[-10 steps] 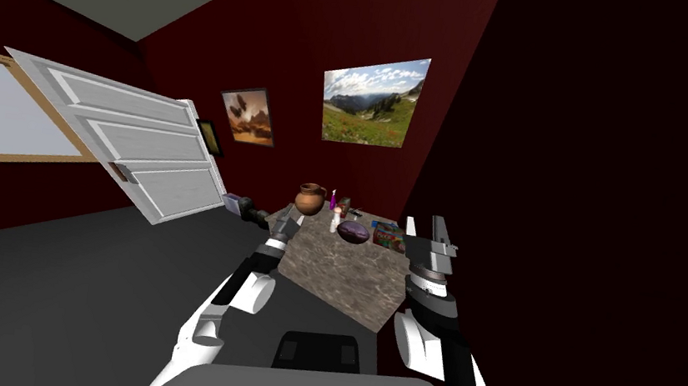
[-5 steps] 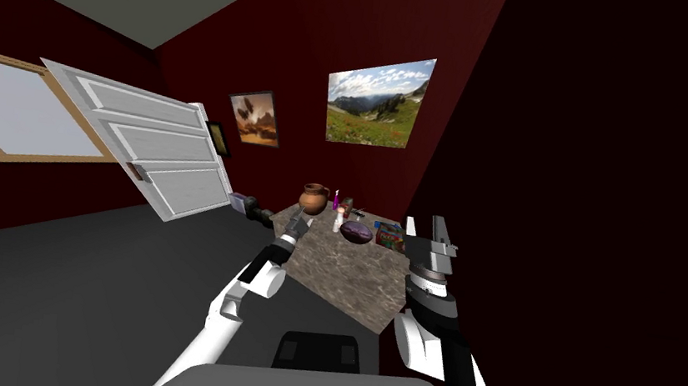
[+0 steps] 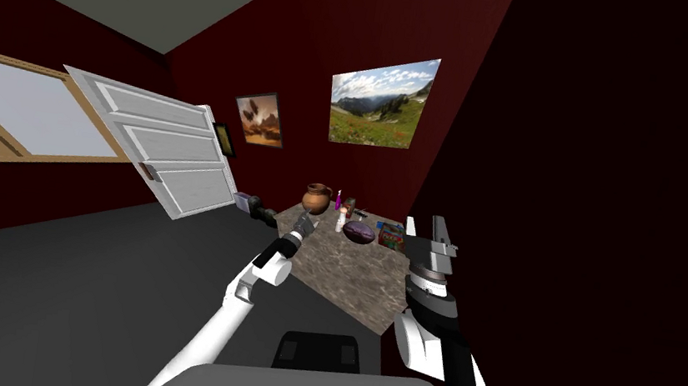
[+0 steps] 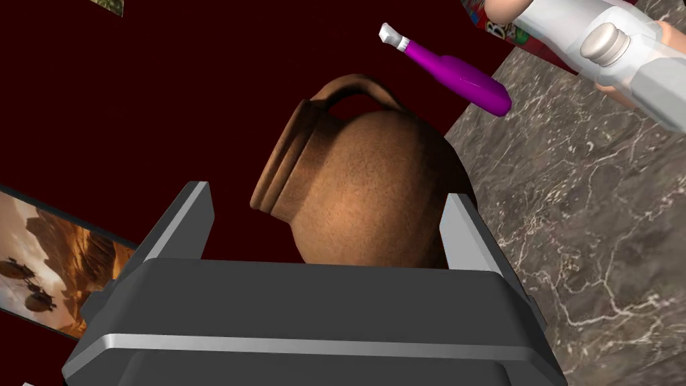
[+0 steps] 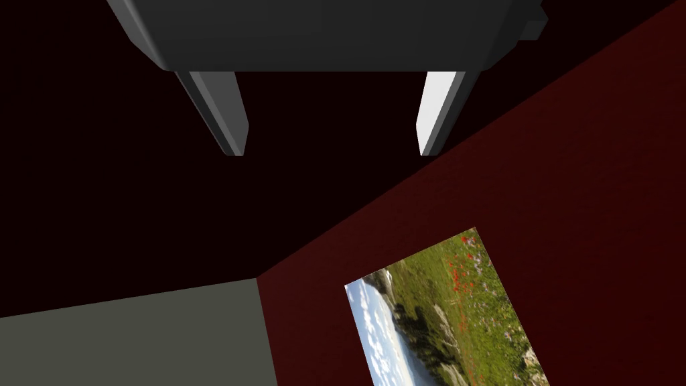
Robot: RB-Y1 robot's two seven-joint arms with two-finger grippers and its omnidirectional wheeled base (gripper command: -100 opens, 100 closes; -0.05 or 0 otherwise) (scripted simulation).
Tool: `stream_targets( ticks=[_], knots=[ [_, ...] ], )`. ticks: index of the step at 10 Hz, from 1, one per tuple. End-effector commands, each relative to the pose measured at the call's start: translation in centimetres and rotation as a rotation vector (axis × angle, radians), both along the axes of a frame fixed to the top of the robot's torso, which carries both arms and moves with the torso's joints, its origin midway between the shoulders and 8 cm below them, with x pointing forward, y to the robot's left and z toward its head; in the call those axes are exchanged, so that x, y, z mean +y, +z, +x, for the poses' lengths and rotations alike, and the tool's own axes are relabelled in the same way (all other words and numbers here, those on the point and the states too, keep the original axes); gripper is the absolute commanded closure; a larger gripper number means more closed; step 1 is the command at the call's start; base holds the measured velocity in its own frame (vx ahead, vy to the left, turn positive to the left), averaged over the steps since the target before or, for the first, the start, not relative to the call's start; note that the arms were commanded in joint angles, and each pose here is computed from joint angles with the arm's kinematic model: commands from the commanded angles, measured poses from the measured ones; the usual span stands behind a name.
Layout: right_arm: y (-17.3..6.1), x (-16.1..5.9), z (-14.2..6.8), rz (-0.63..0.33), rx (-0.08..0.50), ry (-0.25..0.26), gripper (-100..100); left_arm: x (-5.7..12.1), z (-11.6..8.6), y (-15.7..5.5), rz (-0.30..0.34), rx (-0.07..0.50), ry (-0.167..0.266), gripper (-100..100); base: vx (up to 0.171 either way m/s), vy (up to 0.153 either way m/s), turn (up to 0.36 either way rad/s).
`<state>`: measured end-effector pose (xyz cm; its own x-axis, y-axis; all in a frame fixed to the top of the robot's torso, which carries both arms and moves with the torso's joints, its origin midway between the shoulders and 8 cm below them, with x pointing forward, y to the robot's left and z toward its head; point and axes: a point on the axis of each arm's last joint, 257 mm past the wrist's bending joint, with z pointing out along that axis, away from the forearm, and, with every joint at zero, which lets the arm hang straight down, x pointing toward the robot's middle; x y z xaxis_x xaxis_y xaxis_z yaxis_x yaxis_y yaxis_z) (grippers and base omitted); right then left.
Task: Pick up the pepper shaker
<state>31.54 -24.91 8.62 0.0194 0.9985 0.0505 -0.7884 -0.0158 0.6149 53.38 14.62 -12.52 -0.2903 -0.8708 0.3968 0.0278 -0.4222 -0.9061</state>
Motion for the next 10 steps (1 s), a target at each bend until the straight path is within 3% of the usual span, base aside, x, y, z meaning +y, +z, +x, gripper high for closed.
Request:
stream_targets(
  ticks=[1, 4, 5, 7, 10],
  knots=[
    [0.0, 0.0, 0.0, 0.000, 0.000, 0.000, 0, -1.1, 1.2, -1.3, -0.031, 0.066, -0.032, -100, -0.010, 0.018, 0.037],
    [0.0, 0.0, 0.0, 0.000, 0.000, 0.000, 0, -2.7, 3.2, -3.3, -0.036, 0.160, -0.069, -100, -0.006, 0.018, 0.026],
    [0.0, 0.0, 0.0, 0.000, 0.000, 0.000, 0, -3.6, 3.8, -4.1, -0.068, 0.204, -0.089, -100, -0.009, 0.016, 0.027],
    [0.0, 0.0, 0.0, 0.000, 0.000, 0.000, 0, -3.8, 4.3, -5.0, -0.052, 0.239, -0.093, -100, -0.003, 0.010, 0.004],
    [0.0, 0.0, 0.0, 0.000, 0.000, 0.000, 0, -5.8, 5.8, -7.2, -0.096, 0.358, -0.132, -100, -0.003, 0.014, 0.012]
  ],
)
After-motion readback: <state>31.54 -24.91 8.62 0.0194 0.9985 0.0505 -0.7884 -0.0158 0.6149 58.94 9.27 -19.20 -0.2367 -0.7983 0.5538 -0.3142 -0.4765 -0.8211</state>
